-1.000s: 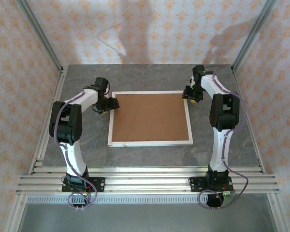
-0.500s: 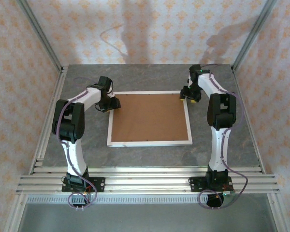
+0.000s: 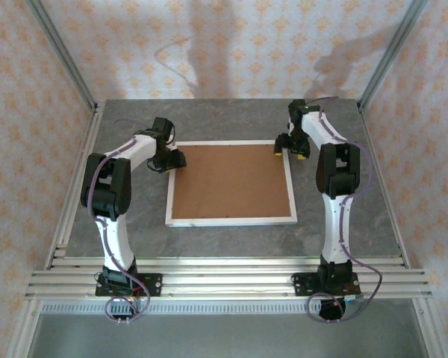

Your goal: Put the photo into the frame

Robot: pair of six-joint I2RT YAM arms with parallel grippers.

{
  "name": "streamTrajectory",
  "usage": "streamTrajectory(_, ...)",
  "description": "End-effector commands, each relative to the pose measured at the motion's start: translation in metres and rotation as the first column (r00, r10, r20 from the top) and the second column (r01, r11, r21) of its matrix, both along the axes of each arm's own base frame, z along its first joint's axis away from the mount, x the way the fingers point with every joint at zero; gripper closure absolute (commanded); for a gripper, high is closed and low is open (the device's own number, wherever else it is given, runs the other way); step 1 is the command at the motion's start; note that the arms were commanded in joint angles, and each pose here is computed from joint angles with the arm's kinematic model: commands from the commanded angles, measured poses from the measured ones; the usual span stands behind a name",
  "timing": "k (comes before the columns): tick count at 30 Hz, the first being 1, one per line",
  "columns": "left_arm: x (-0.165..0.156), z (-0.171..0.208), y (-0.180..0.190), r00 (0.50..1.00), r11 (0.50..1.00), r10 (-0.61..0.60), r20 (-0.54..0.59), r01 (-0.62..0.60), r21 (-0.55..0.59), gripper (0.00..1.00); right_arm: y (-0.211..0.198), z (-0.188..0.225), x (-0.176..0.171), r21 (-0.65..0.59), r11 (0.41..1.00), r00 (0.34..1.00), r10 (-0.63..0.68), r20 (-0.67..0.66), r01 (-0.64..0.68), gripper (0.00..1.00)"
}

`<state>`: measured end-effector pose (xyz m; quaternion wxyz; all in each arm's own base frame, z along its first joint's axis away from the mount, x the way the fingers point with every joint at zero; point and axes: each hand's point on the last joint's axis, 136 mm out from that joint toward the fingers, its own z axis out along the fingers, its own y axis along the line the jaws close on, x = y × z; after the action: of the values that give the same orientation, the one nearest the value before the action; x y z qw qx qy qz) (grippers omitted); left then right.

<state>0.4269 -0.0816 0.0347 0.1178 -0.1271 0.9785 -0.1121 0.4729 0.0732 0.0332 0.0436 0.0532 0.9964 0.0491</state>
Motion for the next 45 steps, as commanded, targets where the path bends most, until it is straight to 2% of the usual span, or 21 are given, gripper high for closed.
streamTrajectory(1, -0.002, -0.011, -0.023, 0.999, 0.998, -0.045, -0.030, 0.044, -0.037, 0.49, 0.033, -0.039, -0.042, 0.031, 0.996, 0.977, 0.092, -0.192, -0.088, 0.13)
streamTrajectory(5, -0.003, -0.011, -0.023, 0.998, 0.998, -0.046, -0.031, 0.045, -0.034, 0.49, 0.036, -0.038, -0.045, 0.050, 0.992, 0.971, 0.126, -0.203, -0.119, 0.08)
streamTrajectory(9, -0.003, -0.012, -0.022, 0.998, 0.999, -0.043, -0.035, 0.042, -0.030, 0.49, 0.037, -0.034, -0.042, 0.060, 0.989, 0.971, 0.147, -0.189, -0.138, 0.07)
streamTrajectory(17, 0.000, 0.001, -0.005, 1.000, 1.000, -0.013, -0.010, 0.014, 0.020, 0.49, 0.007, 0.033, -0.022, -0.010, 0.999, 0.999, 0.031, -0.009, -0.031, 0.11)
streamTrajectory(23, 0.007, 0.005, -0.003, 0.999, 0.999, -0.037, -0.004, 0.037, 0.021, 0.52, -0.023, 0.057, -0.019, -0.028, 0.999, 0.998, -0.041, 0.044, 0.042, 0.17)
streamTrajectory(32, 0.003, 0.002, -0.004, 0.998, 0.998, -0.057, -0.024, 0.058, 0.018, 0.63, -0.029, 0.034, -0.013, -0.038, 0.998, 0.999, -0.040, 0.007, 0.040, 0.17)
streamTrajectory(45, -0.002, 0.001, -0.003, 0.998, 0.999, -0.049, -0.030, 0.050, 0.015, 0.63, -0.033, -0.010, -0.025, -0.067, 0.997, 0.995, -0.052, -0.082, 0.046, 0.16)
